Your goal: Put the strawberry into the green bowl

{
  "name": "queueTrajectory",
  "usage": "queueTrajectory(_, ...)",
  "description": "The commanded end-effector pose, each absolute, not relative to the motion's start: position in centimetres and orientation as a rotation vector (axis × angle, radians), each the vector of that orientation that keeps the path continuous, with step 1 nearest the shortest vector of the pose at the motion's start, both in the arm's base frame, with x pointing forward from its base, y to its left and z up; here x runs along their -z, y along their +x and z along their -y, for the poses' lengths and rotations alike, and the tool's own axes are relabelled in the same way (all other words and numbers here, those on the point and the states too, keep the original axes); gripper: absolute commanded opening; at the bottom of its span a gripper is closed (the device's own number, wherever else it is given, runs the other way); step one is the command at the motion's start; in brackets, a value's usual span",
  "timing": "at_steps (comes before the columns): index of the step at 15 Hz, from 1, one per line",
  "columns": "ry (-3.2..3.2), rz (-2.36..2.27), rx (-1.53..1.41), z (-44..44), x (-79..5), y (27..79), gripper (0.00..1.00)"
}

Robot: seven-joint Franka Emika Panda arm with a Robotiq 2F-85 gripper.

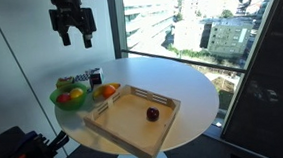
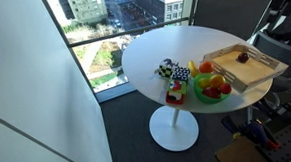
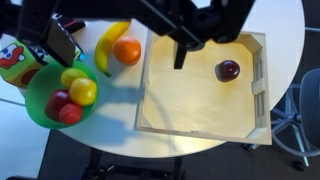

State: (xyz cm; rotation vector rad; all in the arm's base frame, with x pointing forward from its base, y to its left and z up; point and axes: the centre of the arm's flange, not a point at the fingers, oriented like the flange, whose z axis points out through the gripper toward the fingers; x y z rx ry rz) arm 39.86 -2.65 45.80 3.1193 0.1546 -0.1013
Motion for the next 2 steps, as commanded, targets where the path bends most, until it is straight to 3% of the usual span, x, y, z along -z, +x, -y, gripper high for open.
queueTrajectory(1, 3.119, -0.155, 0.101, 2.65, -45.80, 39.86, 1.00)
queueTrajectory(2, 3.119, -0.155, 0.101, 2.65, -45.80, 39.86, 1.00)
